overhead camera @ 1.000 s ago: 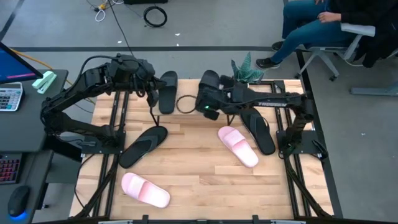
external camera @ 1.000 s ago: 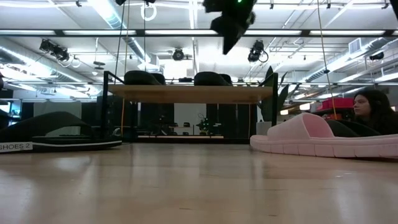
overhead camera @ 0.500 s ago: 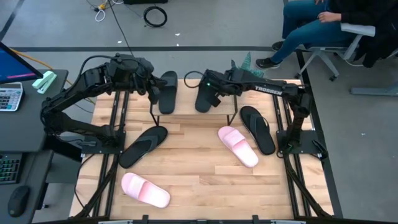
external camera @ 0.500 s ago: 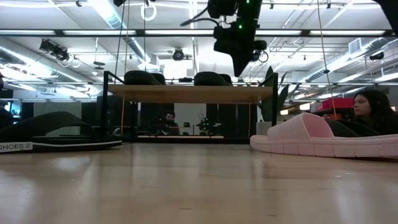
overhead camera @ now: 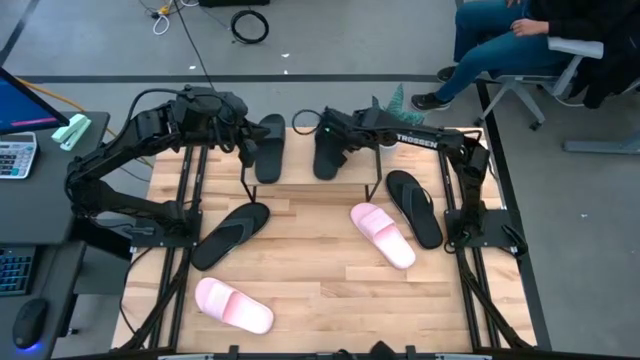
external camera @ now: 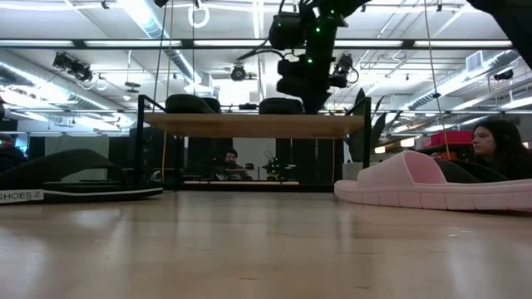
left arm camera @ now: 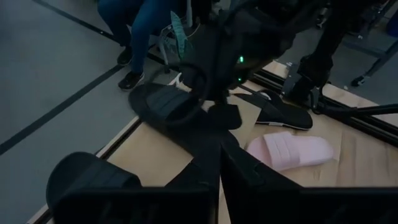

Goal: Pick and place slides into the shelf
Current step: Put the black slipper on the shelf

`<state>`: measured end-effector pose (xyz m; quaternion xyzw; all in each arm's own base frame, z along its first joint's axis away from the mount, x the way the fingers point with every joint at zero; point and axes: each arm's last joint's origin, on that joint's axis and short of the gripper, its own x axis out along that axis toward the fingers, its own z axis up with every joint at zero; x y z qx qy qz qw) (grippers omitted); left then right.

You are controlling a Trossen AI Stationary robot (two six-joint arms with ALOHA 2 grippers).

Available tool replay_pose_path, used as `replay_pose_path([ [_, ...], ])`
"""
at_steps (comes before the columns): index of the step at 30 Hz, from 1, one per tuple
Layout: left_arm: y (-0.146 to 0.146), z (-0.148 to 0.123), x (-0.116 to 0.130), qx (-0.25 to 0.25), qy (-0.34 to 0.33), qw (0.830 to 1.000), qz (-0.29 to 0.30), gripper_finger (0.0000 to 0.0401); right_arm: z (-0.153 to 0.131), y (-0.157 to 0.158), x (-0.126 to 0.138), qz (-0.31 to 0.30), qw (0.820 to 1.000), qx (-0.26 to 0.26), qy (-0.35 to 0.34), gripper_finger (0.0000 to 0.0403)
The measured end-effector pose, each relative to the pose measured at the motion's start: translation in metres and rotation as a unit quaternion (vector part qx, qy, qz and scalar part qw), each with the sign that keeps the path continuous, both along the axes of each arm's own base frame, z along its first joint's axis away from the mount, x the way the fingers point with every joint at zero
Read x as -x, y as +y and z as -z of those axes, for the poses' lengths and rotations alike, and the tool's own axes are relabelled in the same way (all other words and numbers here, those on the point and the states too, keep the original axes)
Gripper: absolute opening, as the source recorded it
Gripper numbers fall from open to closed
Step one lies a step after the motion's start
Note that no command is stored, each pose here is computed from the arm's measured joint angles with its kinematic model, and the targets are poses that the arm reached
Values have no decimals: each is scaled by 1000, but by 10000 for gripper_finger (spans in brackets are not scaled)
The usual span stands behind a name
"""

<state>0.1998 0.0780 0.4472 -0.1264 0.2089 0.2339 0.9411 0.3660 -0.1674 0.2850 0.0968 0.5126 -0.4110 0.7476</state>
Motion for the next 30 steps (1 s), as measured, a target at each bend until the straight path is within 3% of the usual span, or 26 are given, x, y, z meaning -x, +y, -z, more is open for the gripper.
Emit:
replay_pose_path([
  [10, 0, 0, 0, -6, 0, 1000, 3, 20, 5, -13, -36, -64, 987, 6, -144, 0],
  [15, 0, -1, 0, -6, -1, 1000, 3, 24, 29, -11, -54, -65, 989, 31, -129, 0],
  [19, 0, -1, 0, -6, -1, 1000, 2, 17, 31, -1, -59, -64, 989, 52, -119, 0],
  [26, 0, -1, 0, -6, -1, 1000, 2, 11, -1, 24, -49, -75, 986, 63, -132, 0],
  [30, 0, -1, 0, -4, -1, 1000, 2, 19, -3, 33, -45, -66, 989, 46, -126, 0],
])
